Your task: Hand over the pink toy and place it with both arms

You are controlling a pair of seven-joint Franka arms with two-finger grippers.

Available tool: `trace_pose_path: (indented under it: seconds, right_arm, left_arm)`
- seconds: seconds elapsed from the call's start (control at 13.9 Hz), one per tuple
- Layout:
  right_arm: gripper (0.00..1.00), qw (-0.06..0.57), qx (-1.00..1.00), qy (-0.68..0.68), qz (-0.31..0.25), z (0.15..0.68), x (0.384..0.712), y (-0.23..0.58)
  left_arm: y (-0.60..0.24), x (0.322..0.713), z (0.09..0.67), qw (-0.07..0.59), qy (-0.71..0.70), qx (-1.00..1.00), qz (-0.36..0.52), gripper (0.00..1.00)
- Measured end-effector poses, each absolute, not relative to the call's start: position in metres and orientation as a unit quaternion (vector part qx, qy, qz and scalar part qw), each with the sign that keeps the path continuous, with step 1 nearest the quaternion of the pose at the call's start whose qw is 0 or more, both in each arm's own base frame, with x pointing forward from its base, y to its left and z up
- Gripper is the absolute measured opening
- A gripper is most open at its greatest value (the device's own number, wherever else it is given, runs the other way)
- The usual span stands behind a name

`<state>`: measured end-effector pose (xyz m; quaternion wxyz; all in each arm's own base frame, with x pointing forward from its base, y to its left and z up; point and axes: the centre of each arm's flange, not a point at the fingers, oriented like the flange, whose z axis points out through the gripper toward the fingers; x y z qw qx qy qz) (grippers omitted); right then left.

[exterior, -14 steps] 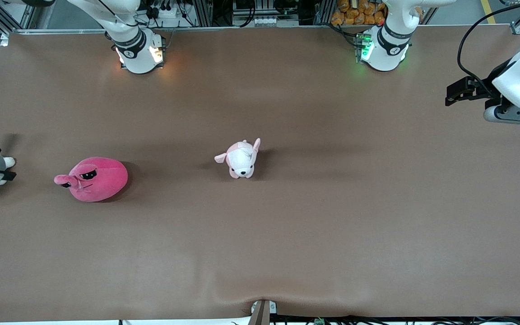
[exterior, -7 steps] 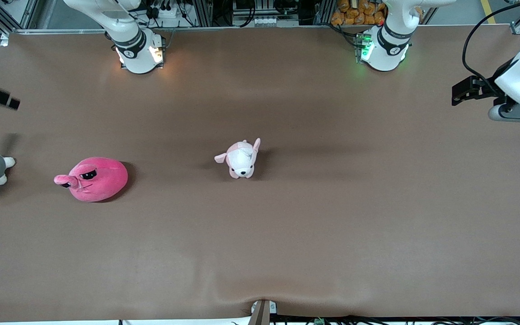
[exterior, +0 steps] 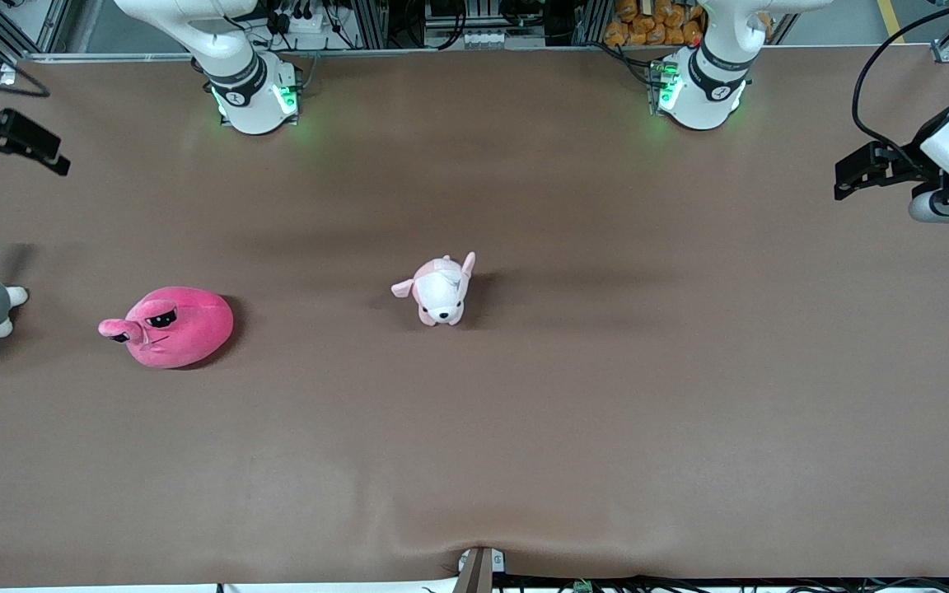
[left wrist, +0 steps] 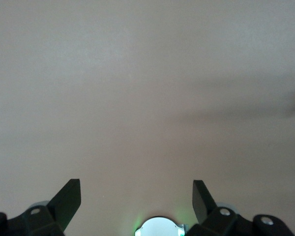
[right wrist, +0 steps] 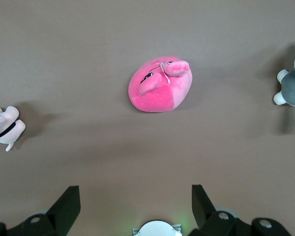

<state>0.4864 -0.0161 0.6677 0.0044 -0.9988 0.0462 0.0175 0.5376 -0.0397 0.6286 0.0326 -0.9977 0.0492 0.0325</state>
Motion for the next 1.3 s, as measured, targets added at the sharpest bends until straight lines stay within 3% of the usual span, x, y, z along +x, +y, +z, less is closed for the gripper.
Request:
trace_pose_path:
  seconds: [0.58,1.3]
  right_arm:
    - [1.00,-0.012,-0.998,0.048,0.028,0.680,0.513,-0.017]
    - [1.00,-0.012,-0.998,0.047,0.028,0.683,0.512,-0.017]
  left_arm:
    - [-0.049,0.542,0.632,0.032,0.058,-0.998,0.009,1.00]
    - [-0.043,0.548,0.626,0.031,0.052,-0.998,0.013,1.00]
